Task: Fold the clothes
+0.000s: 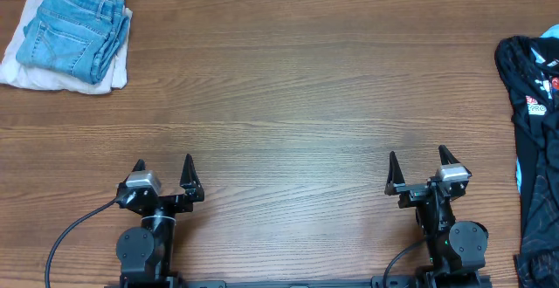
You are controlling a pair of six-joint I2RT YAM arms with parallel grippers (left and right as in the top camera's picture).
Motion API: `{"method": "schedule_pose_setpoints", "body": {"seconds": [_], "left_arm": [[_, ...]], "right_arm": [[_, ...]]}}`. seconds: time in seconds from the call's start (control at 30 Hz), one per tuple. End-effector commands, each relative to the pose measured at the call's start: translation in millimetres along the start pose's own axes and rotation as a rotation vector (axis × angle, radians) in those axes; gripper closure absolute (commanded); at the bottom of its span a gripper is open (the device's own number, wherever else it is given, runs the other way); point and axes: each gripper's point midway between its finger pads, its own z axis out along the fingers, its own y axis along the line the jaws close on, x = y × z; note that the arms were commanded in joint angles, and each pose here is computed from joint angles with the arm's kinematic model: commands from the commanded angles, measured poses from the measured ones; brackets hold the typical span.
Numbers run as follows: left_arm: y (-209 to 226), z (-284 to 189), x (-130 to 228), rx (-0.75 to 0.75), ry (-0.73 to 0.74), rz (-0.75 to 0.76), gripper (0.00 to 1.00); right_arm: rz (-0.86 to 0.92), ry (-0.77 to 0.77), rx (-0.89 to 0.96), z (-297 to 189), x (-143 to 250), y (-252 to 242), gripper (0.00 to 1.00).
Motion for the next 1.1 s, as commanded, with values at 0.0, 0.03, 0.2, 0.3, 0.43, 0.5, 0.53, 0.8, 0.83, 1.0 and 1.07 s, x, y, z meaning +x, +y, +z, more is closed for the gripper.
{"method": "schedule_pose_setpoints", "body": {"seconds": [0.0,0.03,0.2,0.3,0.43,0.5,0.53,0.8,0.83,1.0,1.07], "left_arm": [[-0.8,-0.2,0.1,0.004,-0.007,0.063,0.00],[-0.5,-0.2,0.2,0.002,-0.007,0.082,0.00],[-0.2,-0.1,0.4,0.001,-0.006,0.106,0.00],[-0.2,-0.1,0.4,0.001,-0.006,0.106,0.00],[-0.2,-0.1,0.4,0.001,-0.006,0.106,0.00],[-0.2,-0.1,0.4,0.001,-0.006,0.106,0.00],[-0.2,-0.1,0.4,0.001,-0.006,0.106,0.00],[-0.2,-0.1,0.4,0.001,-0.006,0.106,0.00],[-0.2,-0.1,0.4,0.001,-0.006,0.106,0.00],[-0.2,-0.1,0.4,0.001,-0.006,0.106,0.00],[-0.2,-0.1,0.4,0.001,-0.006,0.106,0.00]], "right_arm": [[-0.003,-0.005,0.006,0.1,1.6,-0.5,0.00],[-0.003,-0.005,0.006,0.1,1.6,-0.5,0.00],[-0.003,-0.005,0.006,0.1,1.6,-0.5,0.00],[-0.003,-0.005,0.006,0.1,1.6,-0.5,0.00],[-0.003,-0.005,0.006,0.1,1.6,-0.5,0.00],[-0.003,-0.005,0.006,0.1,1.6,-0.5,0.00],[-0.003,-0.005,0.006,0.1,1.6,-0.5,0.00],[-0.003,-0.005,0.006,0.1,1.6,-0.5,0.00],[-0.003,-0.005,0.006,0.1,1.6,-0.5,0.00],[-0.003,-0.005,0.006,0.1,1.6,-0.5,0.00],[-0.003,-0.005,0.006,0.1,1.6,-0.5,0.00]]}}
